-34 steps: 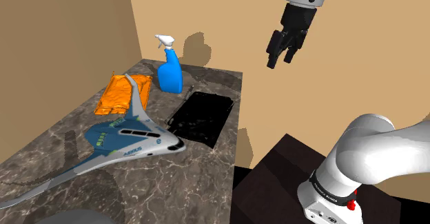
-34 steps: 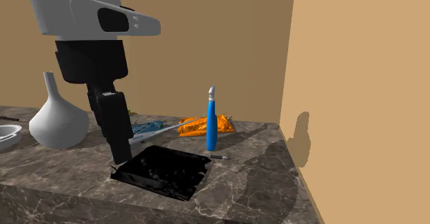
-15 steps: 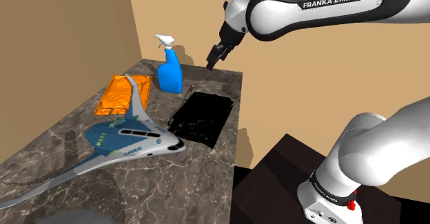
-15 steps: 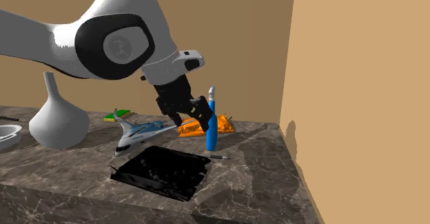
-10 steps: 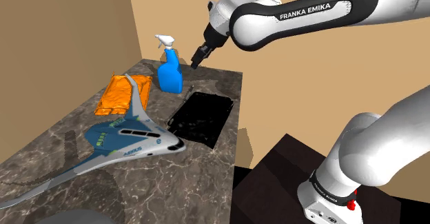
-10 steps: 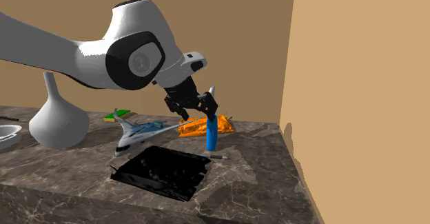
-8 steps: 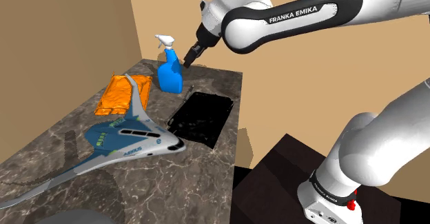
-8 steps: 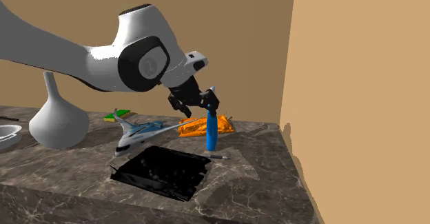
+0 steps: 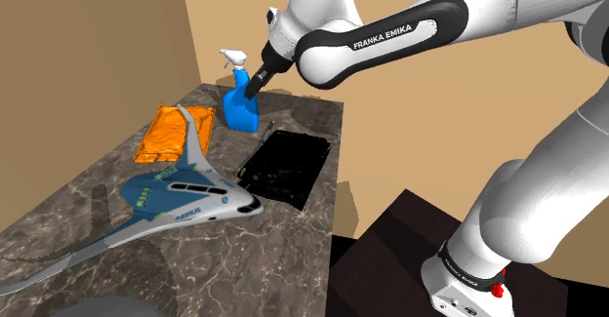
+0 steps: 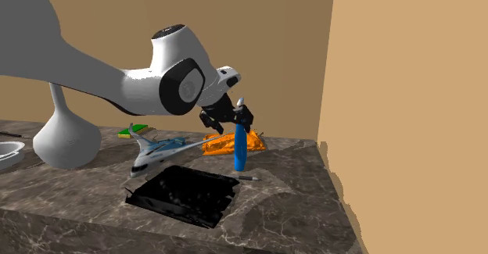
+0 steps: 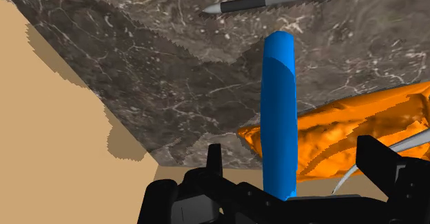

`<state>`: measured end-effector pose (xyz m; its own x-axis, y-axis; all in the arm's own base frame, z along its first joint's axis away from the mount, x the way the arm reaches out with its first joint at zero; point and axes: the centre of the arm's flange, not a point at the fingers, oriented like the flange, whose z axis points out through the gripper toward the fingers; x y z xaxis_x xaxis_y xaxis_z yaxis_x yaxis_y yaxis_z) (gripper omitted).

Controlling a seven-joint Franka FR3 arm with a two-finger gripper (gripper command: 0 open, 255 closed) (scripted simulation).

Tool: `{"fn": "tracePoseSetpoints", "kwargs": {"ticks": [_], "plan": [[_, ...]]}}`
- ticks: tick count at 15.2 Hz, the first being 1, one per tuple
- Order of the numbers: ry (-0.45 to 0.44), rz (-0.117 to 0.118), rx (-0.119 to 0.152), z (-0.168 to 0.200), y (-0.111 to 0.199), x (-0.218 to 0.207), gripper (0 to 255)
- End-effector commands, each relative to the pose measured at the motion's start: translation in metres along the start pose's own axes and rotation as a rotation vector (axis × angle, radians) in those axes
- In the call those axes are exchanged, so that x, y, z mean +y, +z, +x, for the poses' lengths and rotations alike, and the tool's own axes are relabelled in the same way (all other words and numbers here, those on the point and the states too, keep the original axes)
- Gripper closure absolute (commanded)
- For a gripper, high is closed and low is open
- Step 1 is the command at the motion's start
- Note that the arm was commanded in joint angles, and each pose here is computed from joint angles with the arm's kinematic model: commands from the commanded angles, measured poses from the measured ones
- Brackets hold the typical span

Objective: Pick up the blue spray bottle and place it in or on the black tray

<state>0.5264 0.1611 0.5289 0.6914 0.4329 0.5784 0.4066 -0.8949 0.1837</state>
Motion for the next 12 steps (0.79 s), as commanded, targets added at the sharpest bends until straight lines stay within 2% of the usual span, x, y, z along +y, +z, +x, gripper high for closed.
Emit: {"fn": "tracePoseSetpoints", "kwargs": {"ticks": [1,9,10,12], "plan": [[0.000,0.000,0.001,0.0004,0.0145,0.0004,0],[0.000,0.000,0.001,0.0004,0.0144,0.0004,0],[0.000,0.000,0.001,0.0004,0.0144,0.0004,255],[0.000,0.000,0.001,0.0004,0.0144,0.0004,255]]}}
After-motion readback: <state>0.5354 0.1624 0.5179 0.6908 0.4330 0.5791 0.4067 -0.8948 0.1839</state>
